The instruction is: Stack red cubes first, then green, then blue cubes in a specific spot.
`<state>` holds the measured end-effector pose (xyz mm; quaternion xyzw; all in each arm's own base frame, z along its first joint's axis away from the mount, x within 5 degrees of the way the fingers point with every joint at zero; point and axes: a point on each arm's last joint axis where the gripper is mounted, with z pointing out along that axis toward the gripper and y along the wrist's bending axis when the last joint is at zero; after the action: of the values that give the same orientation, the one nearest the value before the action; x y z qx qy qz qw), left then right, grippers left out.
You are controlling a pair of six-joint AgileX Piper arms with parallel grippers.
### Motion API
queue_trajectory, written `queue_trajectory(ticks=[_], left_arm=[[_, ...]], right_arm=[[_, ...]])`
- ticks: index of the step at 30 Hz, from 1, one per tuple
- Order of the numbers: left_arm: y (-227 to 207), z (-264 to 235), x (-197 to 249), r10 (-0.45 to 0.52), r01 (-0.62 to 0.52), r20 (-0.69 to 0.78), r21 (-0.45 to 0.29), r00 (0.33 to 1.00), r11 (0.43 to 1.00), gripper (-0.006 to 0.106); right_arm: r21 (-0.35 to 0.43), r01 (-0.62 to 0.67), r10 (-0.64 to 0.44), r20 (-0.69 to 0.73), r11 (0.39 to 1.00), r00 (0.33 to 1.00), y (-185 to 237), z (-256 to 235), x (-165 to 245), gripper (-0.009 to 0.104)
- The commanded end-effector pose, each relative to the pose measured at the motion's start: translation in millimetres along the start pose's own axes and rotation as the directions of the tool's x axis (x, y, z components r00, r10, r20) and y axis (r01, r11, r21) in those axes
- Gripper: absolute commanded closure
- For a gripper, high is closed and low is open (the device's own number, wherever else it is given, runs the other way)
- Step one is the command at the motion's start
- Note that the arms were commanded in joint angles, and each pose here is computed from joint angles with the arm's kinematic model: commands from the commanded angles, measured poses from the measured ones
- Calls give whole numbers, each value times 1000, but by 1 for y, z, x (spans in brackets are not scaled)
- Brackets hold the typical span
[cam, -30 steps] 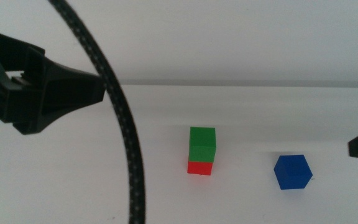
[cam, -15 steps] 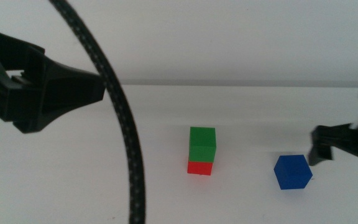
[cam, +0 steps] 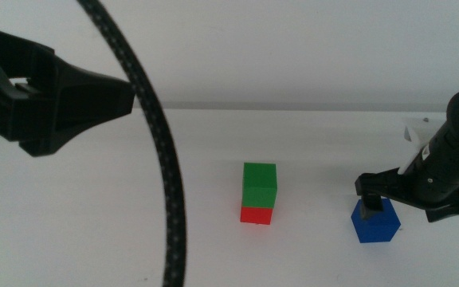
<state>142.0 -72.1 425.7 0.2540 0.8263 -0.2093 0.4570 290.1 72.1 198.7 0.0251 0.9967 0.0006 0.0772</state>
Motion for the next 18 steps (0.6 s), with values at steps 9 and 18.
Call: queue_trajectory(ticks=[9,18], left_arm=[[0,0,-1,-5,5,15,-4,1000,1000,9],[0,0,-1,-5,5,15,-4,1000,1000,9]], right_arm=[[1,52,-52,47,999,998,7,15,-10,2],[6,68,-68,24,998,997,10,30,-11,2]])
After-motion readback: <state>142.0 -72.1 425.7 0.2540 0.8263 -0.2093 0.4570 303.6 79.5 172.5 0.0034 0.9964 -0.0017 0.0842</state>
